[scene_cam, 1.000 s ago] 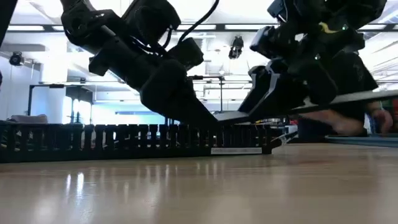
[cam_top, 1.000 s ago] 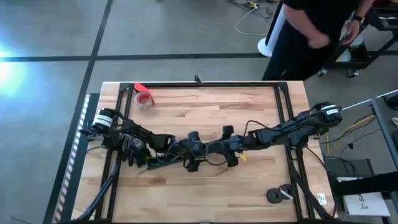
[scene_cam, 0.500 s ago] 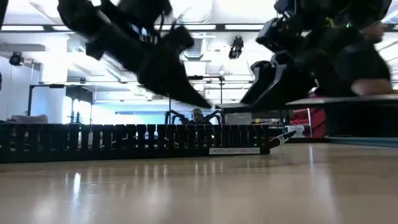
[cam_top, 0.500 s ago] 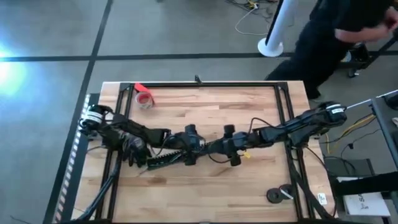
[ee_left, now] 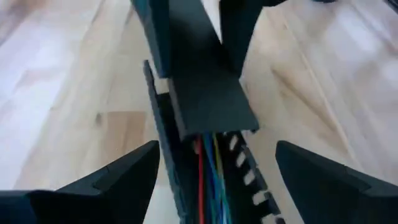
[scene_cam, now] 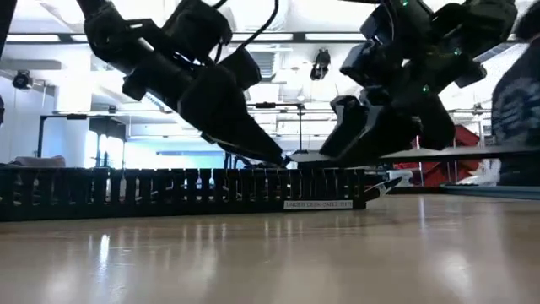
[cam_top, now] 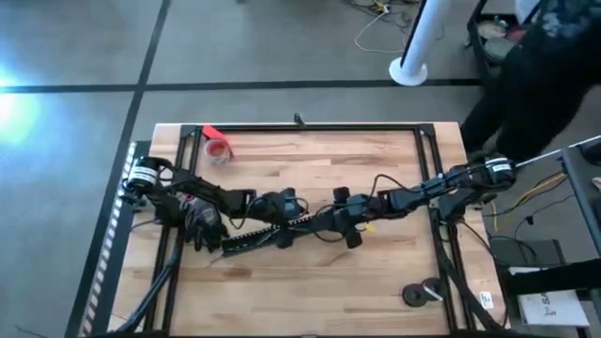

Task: Ziptie cables
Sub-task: Close the black cable duct

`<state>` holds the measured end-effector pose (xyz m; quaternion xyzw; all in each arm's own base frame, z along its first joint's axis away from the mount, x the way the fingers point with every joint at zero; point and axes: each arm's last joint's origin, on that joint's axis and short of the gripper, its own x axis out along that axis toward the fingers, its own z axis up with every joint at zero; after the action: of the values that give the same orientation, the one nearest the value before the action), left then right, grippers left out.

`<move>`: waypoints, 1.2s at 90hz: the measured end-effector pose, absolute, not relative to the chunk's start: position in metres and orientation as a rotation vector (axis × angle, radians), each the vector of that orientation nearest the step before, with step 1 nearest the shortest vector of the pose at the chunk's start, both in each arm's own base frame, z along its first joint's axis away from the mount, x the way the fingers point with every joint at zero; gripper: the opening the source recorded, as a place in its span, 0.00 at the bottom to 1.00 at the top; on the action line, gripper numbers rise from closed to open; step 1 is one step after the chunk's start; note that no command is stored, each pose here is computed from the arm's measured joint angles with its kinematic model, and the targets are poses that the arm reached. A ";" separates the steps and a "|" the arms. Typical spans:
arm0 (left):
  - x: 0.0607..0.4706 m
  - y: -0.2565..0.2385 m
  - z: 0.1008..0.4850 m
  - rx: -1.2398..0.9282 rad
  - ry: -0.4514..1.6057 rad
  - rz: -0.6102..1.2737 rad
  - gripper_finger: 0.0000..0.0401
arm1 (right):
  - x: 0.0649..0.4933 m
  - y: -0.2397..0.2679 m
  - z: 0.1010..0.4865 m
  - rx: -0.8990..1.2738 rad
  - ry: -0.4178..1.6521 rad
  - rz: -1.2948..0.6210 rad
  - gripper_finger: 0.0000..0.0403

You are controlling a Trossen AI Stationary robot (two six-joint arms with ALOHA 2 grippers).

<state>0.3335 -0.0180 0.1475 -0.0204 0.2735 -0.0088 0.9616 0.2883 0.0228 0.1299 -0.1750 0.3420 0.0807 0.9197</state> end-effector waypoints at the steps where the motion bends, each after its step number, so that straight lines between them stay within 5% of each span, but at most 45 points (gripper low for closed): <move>1: 0.334 -0.018 0.147 -0.042 0.557 -0.013 0.77 | 0.288 0.022 0.130 -0.360 0.702 0.165 0.53; 35: 0.336 -0.017 0.118 -0.045 0.651 0.002 0.79 | 0.289 0.008 0.123 -0.310 0.726 0.200 0.53; 67: 0.333 -0.014 0.130 -0.004 0.636 0.001 0.77 | 0.281 0.030 0.149 -0.219 0.666 0.215 0.53; 108: 0.335 -0.016 0.114 -0.015 0.681 -0.017 0.77 | 0.286 0.040 0.123 -0.289 0.731 0.145 0.53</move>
<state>0.3350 -0.0158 0.1140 -0.0072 0.3340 -0.0083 0.9425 0.2863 0.0404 0.1233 -0.1407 0.3559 0.0707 0.9212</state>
